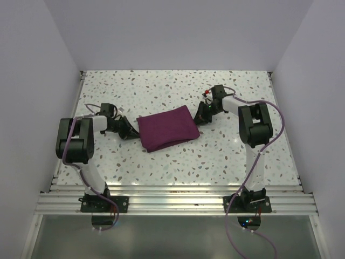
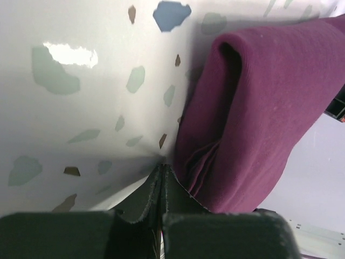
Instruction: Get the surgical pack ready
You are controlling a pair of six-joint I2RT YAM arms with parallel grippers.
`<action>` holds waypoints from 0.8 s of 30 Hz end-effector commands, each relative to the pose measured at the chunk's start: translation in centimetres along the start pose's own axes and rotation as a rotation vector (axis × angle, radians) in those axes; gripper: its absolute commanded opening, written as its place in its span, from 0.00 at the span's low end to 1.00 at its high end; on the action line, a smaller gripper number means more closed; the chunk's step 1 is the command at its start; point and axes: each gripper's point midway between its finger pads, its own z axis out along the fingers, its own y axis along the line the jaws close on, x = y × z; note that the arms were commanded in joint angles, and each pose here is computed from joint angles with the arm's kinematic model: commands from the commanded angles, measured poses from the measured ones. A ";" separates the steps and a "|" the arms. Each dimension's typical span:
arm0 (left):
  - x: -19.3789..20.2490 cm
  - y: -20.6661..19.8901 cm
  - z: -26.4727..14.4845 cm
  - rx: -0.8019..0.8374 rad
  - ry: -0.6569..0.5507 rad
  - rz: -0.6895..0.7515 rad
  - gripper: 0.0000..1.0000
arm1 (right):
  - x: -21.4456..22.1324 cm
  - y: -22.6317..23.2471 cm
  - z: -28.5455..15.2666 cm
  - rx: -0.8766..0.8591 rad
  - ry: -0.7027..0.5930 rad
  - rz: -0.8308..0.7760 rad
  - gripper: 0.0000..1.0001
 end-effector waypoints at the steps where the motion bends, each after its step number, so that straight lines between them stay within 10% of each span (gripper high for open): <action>1: -0.9 -2.1 -1.6 0.074 -0.074 0.050 0.00 | -0.2 -0.8 0.6 0.016 0.010 -0.006 0.13; 24: 0.0 -4.1 0.1 0.332 -0.025 0.001 0.00 | 0.9 0.5 1.4 0.001 0.049 -0.021 0.13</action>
